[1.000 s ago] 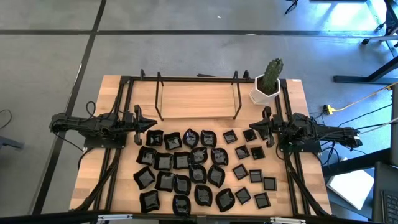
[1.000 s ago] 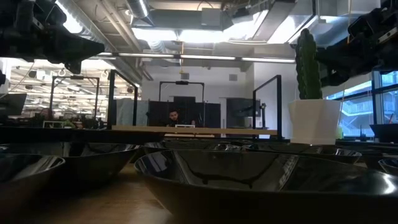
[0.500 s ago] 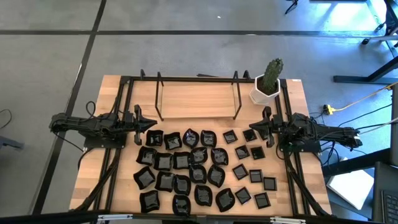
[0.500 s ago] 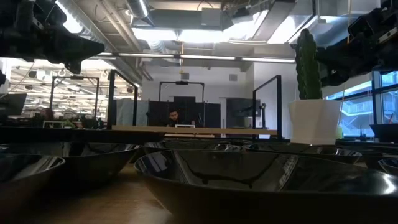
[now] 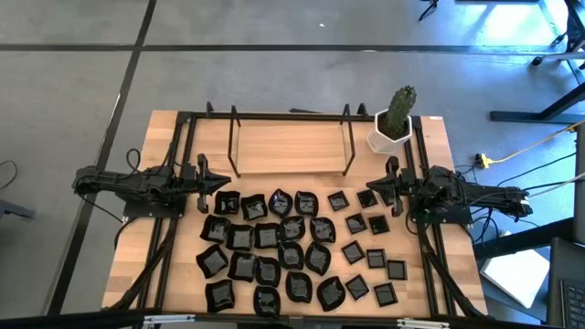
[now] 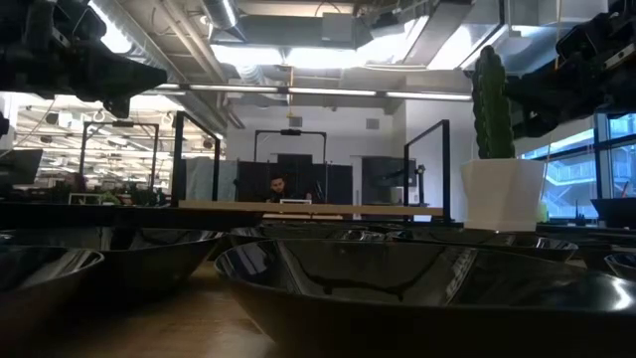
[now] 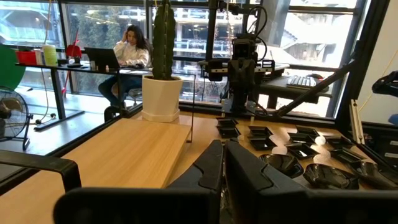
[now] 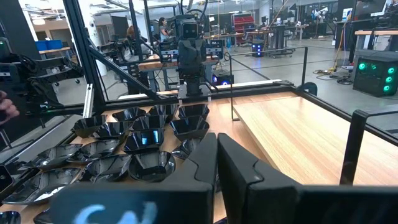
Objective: Pick & Place Mini shaped plates
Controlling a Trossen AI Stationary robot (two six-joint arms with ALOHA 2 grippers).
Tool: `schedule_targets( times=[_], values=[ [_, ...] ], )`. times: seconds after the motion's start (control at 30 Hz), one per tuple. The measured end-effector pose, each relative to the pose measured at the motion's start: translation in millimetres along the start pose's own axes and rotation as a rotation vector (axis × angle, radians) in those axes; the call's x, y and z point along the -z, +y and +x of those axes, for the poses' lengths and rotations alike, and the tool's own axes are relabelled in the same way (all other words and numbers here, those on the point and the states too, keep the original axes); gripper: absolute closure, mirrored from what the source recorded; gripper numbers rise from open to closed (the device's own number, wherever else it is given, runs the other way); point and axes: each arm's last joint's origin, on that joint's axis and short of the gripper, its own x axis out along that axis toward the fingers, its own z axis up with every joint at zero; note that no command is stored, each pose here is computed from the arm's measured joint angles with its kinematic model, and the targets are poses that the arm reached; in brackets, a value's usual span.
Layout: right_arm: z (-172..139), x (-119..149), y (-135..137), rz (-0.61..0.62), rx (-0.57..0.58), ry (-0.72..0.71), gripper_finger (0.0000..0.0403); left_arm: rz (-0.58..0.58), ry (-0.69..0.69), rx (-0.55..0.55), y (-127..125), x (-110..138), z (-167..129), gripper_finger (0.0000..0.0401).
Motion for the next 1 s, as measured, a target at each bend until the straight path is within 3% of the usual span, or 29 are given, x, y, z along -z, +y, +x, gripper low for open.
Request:
schedule_targets(
  times=[0.47,0.7,0.87,1.0],
  values=[
    [0.0,0.0,0.0,0.000,0.000,0.000,0.0388,-0.016,-0.052,0.001,-0.2,-5.1,-0.1,0.0389],
    [0.0,-0.7,0.1,-0.010,-0.001,-0.007,0.0388,0.004,-0.157,-0.018,0.0,-15.5,-1.2,0.0390],
    [0.0,-1.0,0.1,-0.094,0.000,-0.010,0.0388,0.139,-0.160,-0.046,0.4,-16.0,-1.2,0.0389],
    [0.0,-2.4,0.8,-0.095,-0.021,-0.025,0.0397,0.160,-0.148,-0.057,0.7,-15.0,-0.9,0.0398]
  ],
)
